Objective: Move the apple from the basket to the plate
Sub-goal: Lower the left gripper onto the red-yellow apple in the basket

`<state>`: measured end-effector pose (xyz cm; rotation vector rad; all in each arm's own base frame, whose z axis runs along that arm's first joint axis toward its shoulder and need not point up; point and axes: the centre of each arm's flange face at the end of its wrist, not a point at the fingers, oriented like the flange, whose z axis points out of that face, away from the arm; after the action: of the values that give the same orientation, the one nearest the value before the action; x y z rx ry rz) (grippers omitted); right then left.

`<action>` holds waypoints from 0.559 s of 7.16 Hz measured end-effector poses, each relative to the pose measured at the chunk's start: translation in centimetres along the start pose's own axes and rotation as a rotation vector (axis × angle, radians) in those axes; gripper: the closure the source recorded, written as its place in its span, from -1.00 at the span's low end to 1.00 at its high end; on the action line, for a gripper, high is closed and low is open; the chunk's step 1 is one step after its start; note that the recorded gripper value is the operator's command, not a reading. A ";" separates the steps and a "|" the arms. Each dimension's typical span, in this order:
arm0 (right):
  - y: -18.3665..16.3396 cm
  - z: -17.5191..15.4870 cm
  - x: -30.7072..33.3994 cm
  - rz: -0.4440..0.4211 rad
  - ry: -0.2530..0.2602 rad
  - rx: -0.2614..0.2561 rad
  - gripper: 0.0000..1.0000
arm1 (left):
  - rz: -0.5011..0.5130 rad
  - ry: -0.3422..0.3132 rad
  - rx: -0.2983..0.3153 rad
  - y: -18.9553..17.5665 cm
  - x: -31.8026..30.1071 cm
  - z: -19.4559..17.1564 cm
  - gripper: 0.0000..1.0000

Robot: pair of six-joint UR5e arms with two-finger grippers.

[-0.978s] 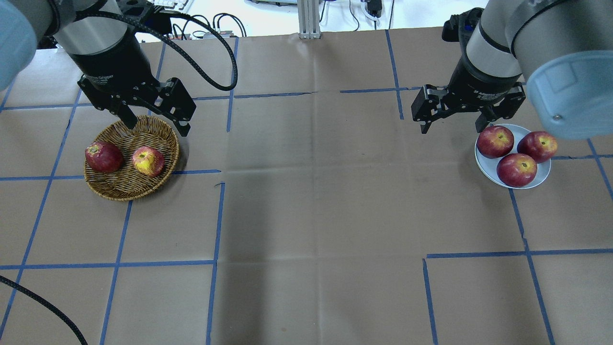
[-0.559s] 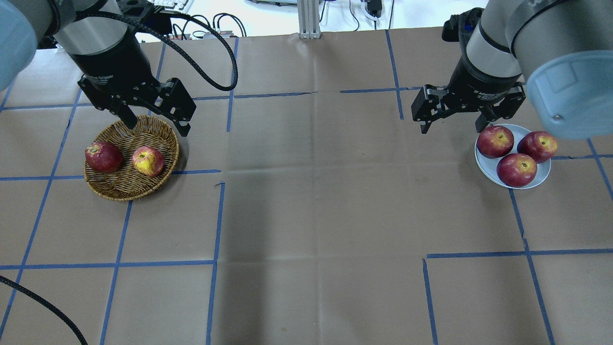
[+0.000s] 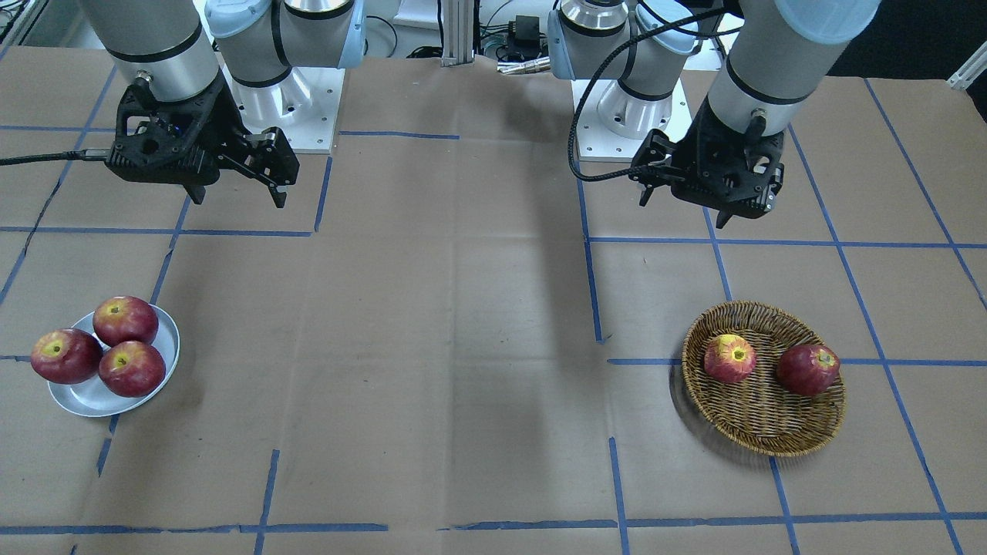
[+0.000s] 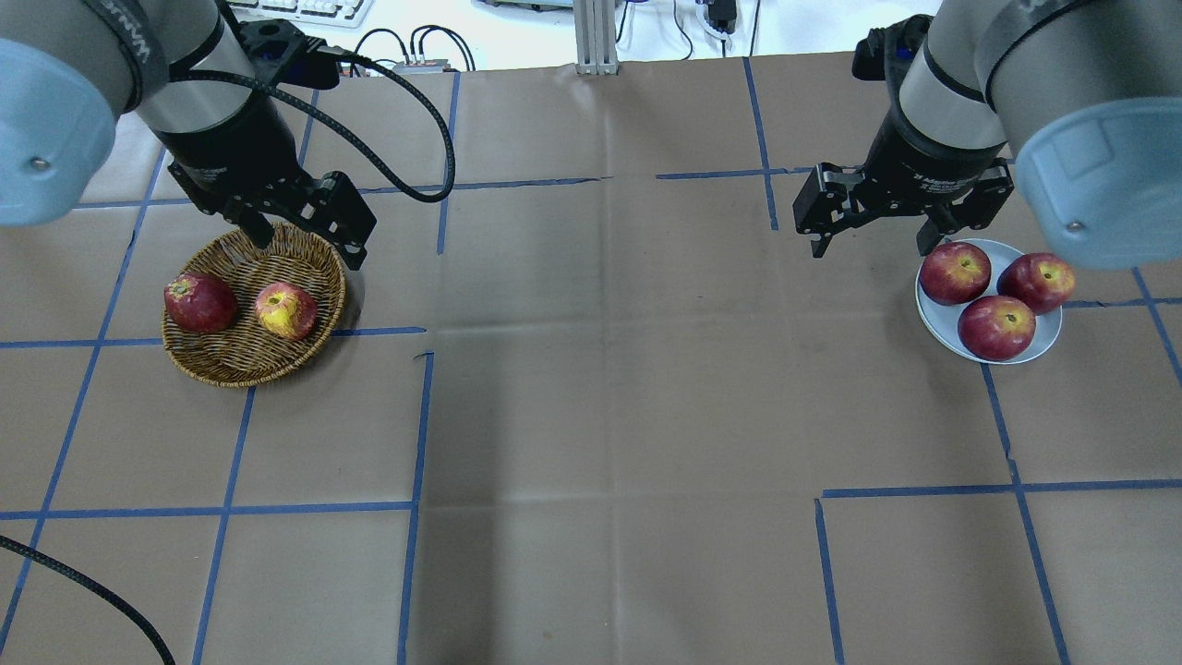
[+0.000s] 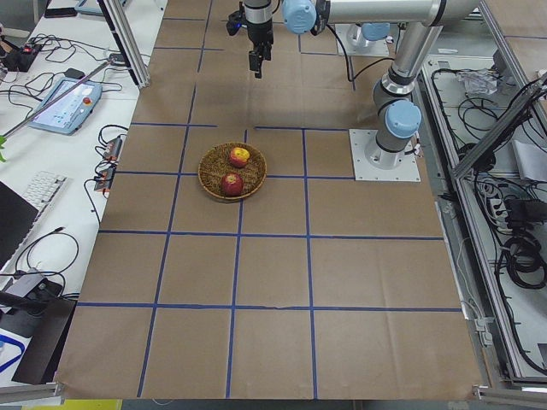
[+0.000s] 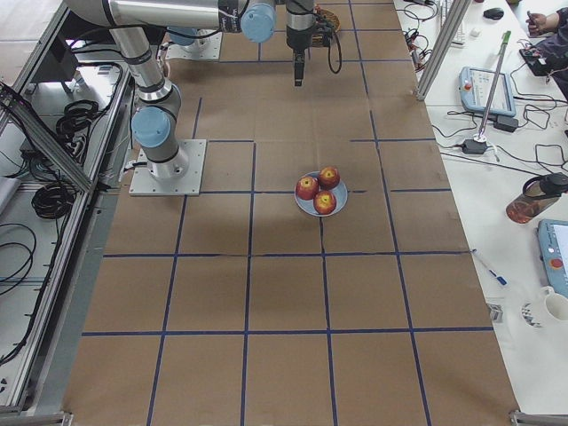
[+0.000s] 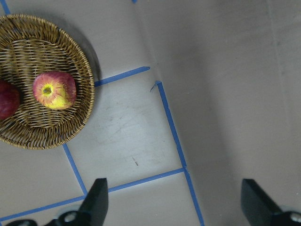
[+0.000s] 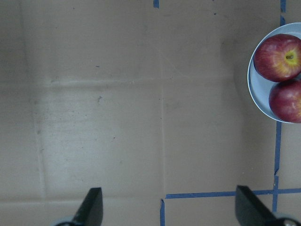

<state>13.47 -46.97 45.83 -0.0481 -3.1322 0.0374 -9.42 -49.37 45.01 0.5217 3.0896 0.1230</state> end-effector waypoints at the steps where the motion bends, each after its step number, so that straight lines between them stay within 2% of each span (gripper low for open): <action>1: 0.0 0.0 0.0 0.000 0.000 0.000 -1.00 | 0.001 0.000 0.000 0.4 -2.6 1.9 -0.98; 4: 0.0 0.0 0.0 0.000 0.000 0.000 -1.00 | 0.014 -0.004 0.020 0.1 -9.6 7.8 -0.98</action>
<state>13.47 -46.96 45.80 -0.0481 -3.1322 0.0367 -0.21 -51.83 37.21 0.5431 3.0874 0.0914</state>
